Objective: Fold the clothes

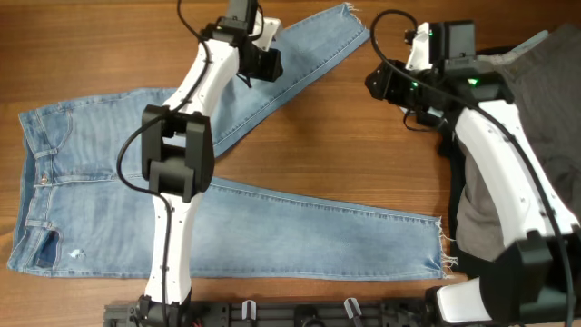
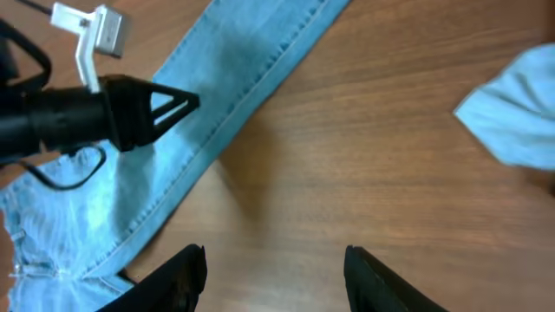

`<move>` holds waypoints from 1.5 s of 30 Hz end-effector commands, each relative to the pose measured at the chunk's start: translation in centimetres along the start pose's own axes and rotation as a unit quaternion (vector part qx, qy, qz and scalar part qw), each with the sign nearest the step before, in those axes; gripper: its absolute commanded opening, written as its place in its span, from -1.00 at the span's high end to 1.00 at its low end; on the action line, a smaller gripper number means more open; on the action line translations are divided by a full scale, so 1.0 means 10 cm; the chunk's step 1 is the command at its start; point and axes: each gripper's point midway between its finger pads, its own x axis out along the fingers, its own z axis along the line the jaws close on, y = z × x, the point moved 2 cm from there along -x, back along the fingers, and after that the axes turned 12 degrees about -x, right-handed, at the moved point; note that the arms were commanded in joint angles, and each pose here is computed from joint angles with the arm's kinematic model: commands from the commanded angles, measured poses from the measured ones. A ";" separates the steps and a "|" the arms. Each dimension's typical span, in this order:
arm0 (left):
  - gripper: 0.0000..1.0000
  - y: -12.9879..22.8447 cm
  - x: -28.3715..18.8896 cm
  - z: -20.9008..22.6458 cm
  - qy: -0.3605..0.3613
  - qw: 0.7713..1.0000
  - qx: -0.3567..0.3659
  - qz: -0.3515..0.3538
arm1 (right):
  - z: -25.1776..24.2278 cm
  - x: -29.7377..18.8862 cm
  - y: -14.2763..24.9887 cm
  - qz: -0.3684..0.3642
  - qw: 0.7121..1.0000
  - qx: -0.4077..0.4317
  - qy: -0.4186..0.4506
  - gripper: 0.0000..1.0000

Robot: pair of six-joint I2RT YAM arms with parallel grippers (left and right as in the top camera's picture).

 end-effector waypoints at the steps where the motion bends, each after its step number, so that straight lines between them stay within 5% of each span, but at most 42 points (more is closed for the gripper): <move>1: 0.16 0.21 0.35 0.01 -0.006 0.999 0.011 0.030 | 0.01 -0.27 -0.05 -0.025 0.999 -0.015 0.021 -0.12; 11: 0.16 1.08 0.96 -1.12 0.077 0.986 0.055 0.141 | -0.02 -0.64 -0.01 -0.048 0.997 -0.018 0.065 -0.13; 15: 0.17 0.89 0.56 -1.31 0.102 0.985 0.055 0.130 | -0.07 -0.65 -0.03 -0.053 0.995 -0.018 0.084 -0.25; 17: -0.08 0.62 0.17 -1.28 0.080 0.991 0.056 0.093 | -0.13 -0.66 -0.04 -0.057 0.993 -0.017 0.102 -0.34; 20: -0.61 0.03 -0.86 -0.64 -0.067 0.997 0.028 -0.013 | -0.13 -0.66 -0.04 -0.056 0.993 -0.017 0.101 -0.40; 22: -0.63 -0.12 -1.30 -0.12 -0.126 0.991 -0.016 -0.042 | -0.13 -0.66 -0.04 -0.056 0.993 -0.017 0.101 -0.41; 24: -0.31 -0.04 -1.57 0.63 -0.160 0.982 -0.102 -0.023 | -0.13 -0.66 -0.04 -0.056 0.993 -0.015 0.101 -0.40; 27: 0.34 0.32 -1.52 1.37 -0.118 0.968 -0.214 0.051 | -0.13 -0.65 -0.03 -0.055 0.993 -0.010 0.101 -0.41; 30: 0.63 0.68 -1.31 1.85 -0.109 0.945 -0.284 0.116 | -0.15 -0.65 -0.04 -0.057 0.993 0.005 0.105 -0.41; 38: 0.70 0.88 -0.74 2.72 -0.192 0.908 -0.360 0.094 | -0.29 -0.48 -0.02 -0.055 0.982 0.124 0.128 -0.40; 45: 0.63 0.44 -0.69 3.67 -0.196 0.886 -0.411 -0.091 | -0.44 -0.10 0.06 -0.014 0.980 0.140 0.141 -0.39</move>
